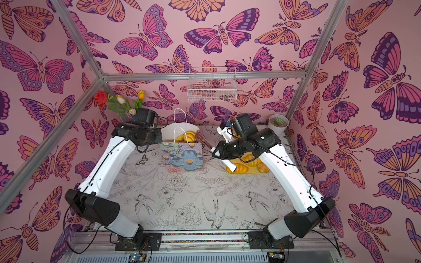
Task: Pack bread into a paper bag
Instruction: Place the fake bread in the paper bag, then place the clamp on the plate.
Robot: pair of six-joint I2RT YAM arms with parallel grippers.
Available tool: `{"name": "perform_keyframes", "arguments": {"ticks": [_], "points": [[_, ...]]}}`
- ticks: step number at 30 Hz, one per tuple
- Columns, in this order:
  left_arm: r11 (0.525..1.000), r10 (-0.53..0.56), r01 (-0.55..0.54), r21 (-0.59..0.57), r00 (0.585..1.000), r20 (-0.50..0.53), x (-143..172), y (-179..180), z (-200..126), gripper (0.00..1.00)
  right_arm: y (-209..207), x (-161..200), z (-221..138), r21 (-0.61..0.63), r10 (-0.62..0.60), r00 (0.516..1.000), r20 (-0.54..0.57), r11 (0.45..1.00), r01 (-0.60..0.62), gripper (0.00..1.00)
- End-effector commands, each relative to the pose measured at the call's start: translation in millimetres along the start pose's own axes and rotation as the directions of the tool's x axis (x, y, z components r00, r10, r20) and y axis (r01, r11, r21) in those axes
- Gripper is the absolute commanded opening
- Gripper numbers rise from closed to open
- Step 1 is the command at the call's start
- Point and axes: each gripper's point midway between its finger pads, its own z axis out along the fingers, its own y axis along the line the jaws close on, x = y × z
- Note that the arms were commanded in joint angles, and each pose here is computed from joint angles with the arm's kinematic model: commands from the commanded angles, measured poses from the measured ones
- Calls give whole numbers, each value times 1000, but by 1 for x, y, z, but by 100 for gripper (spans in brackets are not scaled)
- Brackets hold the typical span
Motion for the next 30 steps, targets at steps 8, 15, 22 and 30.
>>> {"name": "perform_keyframes", "arguments": {"ticks": [8, 15, 22, 30], "points": [[1000, -9, 9, -10, 999, 36, -6, 7, -9, 15, -70, -1, -79, 507, -127, 978, 168, 862, 25, 22], [999, -18, 14, 40, 995, 94, -13, 3, -22, 14, -141, 56, -55, 672, 28, 990, 135, 732, -112, 19], [994, -46, 24, 110, 978, 206, -16, 0, -43, 16, -198, 91, -16, 784, 92, 994, 66, 611, -109, 17], [988, -116, 95, 118, 976, 186, 18, 10, -35, 17, -226, 112, 26, 819, 173, 983, -61, 572, -50, 15]]}}
